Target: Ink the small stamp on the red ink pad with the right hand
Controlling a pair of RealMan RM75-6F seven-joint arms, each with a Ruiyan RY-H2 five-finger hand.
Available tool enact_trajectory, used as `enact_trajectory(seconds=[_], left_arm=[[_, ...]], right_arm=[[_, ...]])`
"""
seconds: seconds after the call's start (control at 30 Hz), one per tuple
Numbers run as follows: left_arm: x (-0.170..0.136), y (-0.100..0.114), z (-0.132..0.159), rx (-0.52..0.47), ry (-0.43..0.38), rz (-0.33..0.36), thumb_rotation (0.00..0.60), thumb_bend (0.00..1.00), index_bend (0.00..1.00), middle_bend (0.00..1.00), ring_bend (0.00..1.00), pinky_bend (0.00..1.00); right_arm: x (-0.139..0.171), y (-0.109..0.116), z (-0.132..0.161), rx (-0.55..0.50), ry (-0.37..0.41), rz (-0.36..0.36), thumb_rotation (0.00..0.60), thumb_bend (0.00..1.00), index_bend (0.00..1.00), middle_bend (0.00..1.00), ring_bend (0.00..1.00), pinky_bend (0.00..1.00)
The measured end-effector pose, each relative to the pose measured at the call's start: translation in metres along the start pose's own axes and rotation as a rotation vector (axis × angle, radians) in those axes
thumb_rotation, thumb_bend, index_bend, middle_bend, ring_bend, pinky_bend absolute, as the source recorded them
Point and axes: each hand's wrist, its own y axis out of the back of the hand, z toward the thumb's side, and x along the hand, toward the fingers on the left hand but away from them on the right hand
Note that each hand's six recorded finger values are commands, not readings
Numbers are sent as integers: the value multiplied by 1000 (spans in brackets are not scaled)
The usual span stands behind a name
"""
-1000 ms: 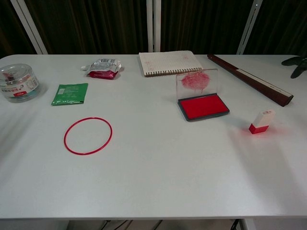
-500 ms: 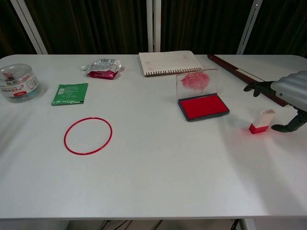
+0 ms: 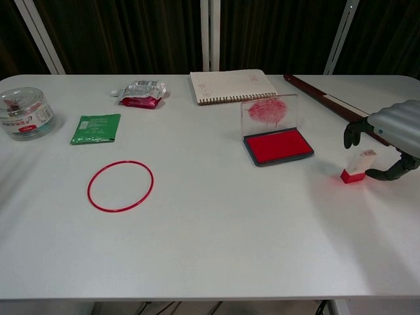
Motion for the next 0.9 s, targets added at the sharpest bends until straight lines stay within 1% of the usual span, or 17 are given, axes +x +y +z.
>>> enact_trajectory(seconds=[0.13, 0.3, 0.9], left_arm=[[0, 0, -1, -1, 1, -1, 244, 195, 62, 123, 129, 201], [0, 0, -1, -3, 2, -3, 245, 196, 62, 122, 129, 201], [-1, 0, -4, -3, 7, -1, 242, 196, 62, 122, 128, 201]], right_arm=[[-1, -2, 1, 1, -4, -5, 600, 190, 433, 402, 904, 1000], [-3, -4, 4, 0, 1, -11, 600, 231, 460, 418, 904, 1000], [-4, -8, 7, 3, -1, -13, 600, 235, 509, 466, 904, 1000]])
